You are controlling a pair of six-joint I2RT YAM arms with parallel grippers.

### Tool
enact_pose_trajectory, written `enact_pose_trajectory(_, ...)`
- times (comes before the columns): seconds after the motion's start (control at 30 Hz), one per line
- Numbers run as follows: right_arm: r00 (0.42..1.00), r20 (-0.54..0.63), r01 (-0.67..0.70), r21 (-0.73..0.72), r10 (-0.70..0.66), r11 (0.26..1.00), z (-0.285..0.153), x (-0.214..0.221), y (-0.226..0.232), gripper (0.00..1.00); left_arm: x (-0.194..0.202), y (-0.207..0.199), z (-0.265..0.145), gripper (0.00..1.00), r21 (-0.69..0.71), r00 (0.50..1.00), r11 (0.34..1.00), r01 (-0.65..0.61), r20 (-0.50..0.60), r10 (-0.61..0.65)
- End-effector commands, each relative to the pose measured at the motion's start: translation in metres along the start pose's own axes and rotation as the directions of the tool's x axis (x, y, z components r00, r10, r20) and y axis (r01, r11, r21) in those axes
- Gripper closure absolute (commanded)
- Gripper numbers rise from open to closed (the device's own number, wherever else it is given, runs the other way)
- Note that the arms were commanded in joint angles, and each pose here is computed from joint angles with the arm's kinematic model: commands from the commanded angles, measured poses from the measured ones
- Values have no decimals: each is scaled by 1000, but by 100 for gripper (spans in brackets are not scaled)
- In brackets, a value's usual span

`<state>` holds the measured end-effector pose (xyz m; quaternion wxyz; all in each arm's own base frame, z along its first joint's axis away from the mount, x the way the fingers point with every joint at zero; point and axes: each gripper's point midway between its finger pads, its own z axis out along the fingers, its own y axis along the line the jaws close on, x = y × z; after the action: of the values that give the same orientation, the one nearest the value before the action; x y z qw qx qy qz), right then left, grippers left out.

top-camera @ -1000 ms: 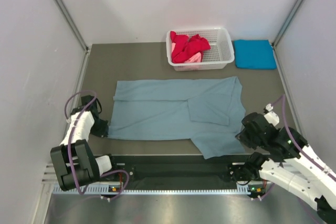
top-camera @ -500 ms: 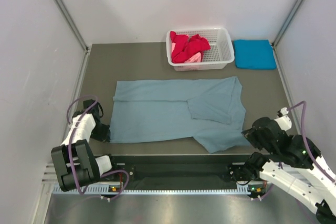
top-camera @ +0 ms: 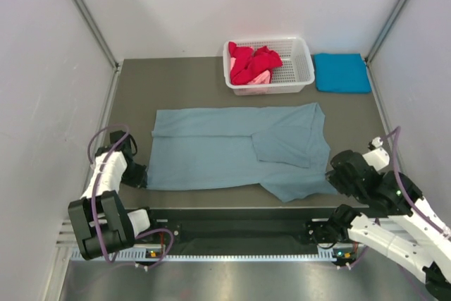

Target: Fold and stack the t-shirts

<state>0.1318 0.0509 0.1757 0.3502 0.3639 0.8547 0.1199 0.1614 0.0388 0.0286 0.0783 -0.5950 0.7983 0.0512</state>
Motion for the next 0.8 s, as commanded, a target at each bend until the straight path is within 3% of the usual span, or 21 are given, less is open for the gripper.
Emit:
enact_pose_trajectory(0.0,996,45,75,51,-78,996,-3,-13,-5,100,-19,-11,-14,100,22,998,1000,-22,60,20)
enact_pose_trajectory(0.3,985,-18,173,68,-172,983,12,-17,19,100,-37,-36,-27,100,76,995,996,-48,92,41)
enact_pose_trajectory(0.43,991,-9,132,75,-132,988,27,-42,21,100,-41,-51,-30,100,112,994,991,-66,90,56)
enact_pose_trajectory(0.57,982,-81,172,44,-168,984,45,-46,32,100,-42,-65,-27,100,129,994,987,-93,68,85)
enact_pose_trajectory(0.77,969,-71,241,27,-239,970,63,-66,56,100,-47,-82,-20,100,126,991,983,-131,52,126)
